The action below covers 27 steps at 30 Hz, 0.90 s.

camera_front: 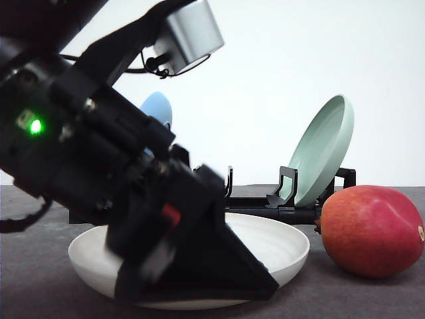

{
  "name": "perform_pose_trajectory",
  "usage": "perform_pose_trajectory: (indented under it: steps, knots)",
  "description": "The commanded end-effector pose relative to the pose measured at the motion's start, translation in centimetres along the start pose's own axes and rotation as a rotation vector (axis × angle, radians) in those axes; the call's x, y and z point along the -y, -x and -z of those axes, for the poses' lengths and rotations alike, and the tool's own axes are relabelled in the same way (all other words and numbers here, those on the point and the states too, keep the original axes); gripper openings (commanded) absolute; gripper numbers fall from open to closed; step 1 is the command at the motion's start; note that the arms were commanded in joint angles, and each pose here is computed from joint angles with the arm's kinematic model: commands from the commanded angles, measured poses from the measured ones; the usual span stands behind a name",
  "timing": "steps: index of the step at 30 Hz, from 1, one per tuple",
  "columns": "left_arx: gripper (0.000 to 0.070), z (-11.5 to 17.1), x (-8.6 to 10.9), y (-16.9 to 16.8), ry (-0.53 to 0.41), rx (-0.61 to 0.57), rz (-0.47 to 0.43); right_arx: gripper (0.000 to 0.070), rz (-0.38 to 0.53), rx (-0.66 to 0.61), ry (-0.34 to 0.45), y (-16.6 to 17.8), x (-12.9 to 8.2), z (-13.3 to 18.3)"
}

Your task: Place pomegranate in white plate

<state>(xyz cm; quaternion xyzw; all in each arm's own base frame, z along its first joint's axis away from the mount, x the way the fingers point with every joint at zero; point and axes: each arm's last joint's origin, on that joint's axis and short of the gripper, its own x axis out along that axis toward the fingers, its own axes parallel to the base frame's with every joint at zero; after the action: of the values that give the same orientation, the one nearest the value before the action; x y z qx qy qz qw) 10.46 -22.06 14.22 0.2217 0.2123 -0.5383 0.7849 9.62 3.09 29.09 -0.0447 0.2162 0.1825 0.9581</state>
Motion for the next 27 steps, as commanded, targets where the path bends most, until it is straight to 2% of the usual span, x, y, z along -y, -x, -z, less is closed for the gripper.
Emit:
perform_pose_trajectory:
  steps: [1, 7, 12, 20, 27]
  knots:
    - [0.0367, -1.2, -0.1, 0.4, 0.204, -0.004, 0.011, 0.0383, -0.004, 0.016, -0.008, 0.1, 0.0, -0.3]
    - [0.0367, -3.2, -1.6, 3.0, 0.304, -0.149, 0.041, 0.0383, -0.004, 0.017, -0.008, 0.1, 0.0, -0.4]
    - [0.0367, -4.6, -3.7, 6.1, 0.368, -0.230, -0.013, 0.0383, -0.004, 0.017, -0.008, 0.1, 0.0, -0.4]
    - [0.0367, -4.8, -7.3, 11.1, 0.534, -0.157, -0.124, 0.0383, -0.004, 0.016, -0.008, 0.1, 0.0, -0.3]
    - [0.0367, -3.2, -10.2, 14.8, 0.666, -0.106, -0.286, 0.0383, -0.013, 0.001, -0.011, 0.1, -0.1, -0.2]
